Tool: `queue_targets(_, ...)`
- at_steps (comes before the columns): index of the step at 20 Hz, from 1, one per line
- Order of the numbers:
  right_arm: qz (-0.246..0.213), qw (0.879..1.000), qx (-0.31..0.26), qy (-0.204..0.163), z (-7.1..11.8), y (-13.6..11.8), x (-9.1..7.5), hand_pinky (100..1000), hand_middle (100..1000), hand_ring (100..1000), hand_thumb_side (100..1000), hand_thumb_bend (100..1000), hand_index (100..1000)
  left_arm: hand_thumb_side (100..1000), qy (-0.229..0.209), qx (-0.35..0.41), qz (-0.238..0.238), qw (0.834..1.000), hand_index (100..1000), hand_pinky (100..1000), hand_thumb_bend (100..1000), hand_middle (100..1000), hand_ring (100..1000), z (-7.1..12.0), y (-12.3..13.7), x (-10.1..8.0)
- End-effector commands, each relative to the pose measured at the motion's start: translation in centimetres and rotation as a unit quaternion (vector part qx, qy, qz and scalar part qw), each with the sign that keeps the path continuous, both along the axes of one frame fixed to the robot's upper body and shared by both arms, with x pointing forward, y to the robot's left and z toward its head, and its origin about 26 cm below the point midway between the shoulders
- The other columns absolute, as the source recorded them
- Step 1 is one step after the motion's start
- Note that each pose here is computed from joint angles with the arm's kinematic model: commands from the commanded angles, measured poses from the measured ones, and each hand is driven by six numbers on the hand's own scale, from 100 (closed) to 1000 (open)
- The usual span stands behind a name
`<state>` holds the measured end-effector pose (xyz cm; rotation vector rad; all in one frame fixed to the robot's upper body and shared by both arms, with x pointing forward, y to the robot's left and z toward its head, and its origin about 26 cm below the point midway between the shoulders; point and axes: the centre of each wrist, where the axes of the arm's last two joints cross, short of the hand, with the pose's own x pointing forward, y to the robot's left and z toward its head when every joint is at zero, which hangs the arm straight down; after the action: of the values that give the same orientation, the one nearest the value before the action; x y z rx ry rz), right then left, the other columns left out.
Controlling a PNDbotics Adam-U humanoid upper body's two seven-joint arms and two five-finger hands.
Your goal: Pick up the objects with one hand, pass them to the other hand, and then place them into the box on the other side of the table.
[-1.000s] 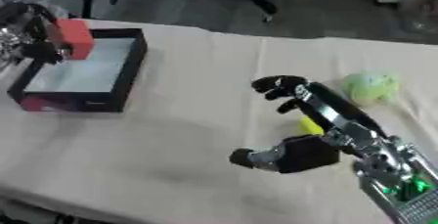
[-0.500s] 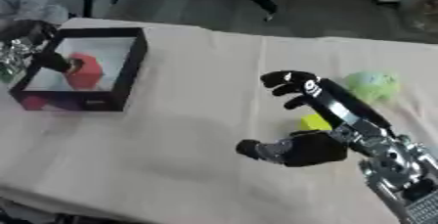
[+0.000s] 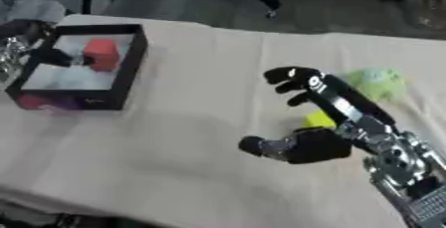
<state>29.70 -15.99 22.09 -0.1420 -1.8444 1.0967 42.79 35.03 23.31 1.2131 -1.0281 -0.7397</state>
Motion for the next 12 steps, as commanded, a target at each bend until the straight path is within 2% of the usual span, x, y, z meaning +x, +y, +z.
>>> queue_targets(1, 0.001, 1.000, 0.005, -0.016, 0.9, -0.2, -0.3, 763, 815, 844, 343, 692, 868, 359, -0.055, -0.002, 0.005, 0.998, 836, 875, 465, 737, 797, 3.0, 0.3, -0.7)
queue_targets(2, 0.000, 1.000, 0.006, -0.016, 0.9, -0.2, -0.3, 763, 815, 844, 343, 692, 868, 293, -0.073, -0.004, 0.002, 0.997, 816, 863, 371, 719, 779, 3.5, 0.0, -0.9)
queue_targets(3, 0.000, 1.000, 0.006, -0.017, 0.9, -0.3, -0.3, 763, 816, 844, 344, 691, 868, 191, -0.095, -0.009, -0.005, 0.995, 772, 836, 208, 665, 730, 4.1, -0.4, -1.3)
queue_targets(5, -0.004, 1.000, 0.007, -0.019, 0.9, -0.4, -0.2, 765, 817, 845, 342, 691, 868, 169, -0.146, -0.035, -0.036, 0.988, 722, 808, 100, 602, 663, 5.2, -1.5, -2.2)
queue_targets(8, -0.011, 1.000, 0.004, -0.025, 1.0, -0.7, -0.2, 767, 819, 846, 341, 692, 869, 212, -0.210, -0.094, -0.111, 0.967, 694, 781, 100, 570, 609, 6.2, -3.2, -4.1)
queue_targets(12, -0.022, 0.999, -0.001, -0.032, 1.2, -1.2, 0.0, 769, 819, 847, 346, 688, 868, 276, -0.245, -0.162, -0.191, 0.937, 677, 773, 100, 548, 586, 6.5, -5.4, -6.5)
